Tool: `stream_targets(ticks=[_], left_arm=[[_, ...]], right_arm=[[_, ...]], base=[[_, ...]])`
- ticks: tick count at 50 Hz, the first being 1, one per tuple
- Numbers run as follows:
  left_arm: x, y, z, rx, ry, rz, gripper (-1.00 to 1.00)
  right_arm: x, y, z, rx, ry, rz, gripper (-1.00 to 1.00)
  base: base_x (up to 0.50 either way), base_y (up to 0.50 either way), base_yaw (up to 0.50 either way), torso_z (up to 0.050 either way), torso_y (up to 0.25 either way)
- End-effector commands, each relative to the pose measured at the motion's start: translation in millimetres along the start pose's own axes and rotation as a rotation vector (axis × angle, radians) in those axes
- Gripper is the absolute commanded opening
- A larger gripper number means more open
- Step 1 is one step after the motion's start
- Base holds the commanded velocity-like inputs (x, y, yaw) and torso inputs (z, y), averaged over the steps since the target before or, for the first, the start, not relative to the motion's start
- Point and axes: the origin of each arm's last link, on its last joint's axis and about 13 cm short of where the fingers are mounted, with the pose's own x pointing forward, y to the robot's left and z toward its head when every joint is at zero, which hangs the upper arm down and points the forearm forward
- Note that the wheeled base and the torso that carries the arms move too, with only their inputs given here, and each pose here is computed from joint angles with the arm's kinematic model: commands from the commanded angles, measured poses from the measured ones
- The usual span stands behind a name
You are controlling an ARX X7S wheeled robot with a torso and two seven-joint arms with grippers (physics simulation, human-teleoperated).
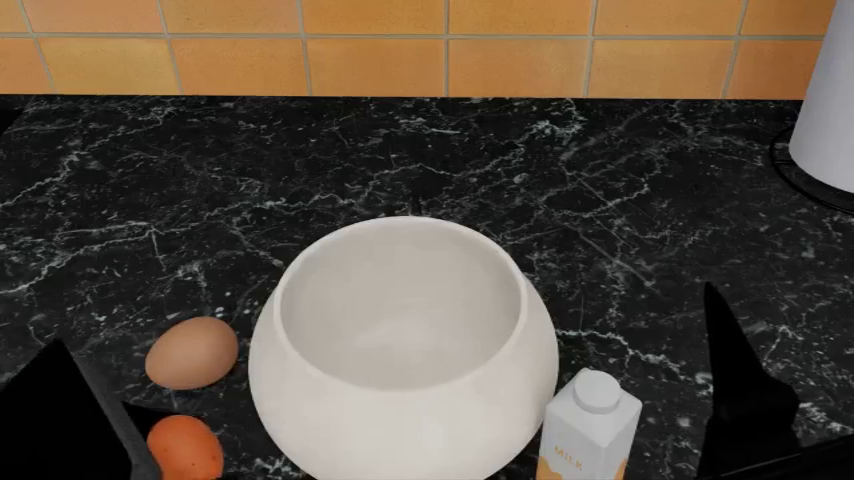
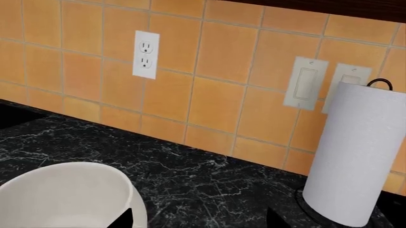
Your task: Place the eggs and milk next to the bowl.
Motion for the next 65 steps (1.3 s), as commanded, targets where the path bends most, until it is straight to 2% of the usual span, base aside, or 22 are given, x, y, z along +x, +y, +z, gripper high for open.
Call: stream_targets(ticks=[1,65], left_arm=[[10.9,4.8,7.4,-0.013,-0.023,-0.049,-1.00],[40.4,7.1,-1.8,-0.005,0.003,-0.110,-1.00]], right_arm=[[-1.1,-3.4,-0.1,0.019,-0.015,-0.009,1.00],[-6.2,-3.5,2.6,0.010,-0.004,-0.025,1.00]], base=[[0.00,0.00,0.00,0.000,0.000],[0.00,0.00,0.00,0.000,0.000]])
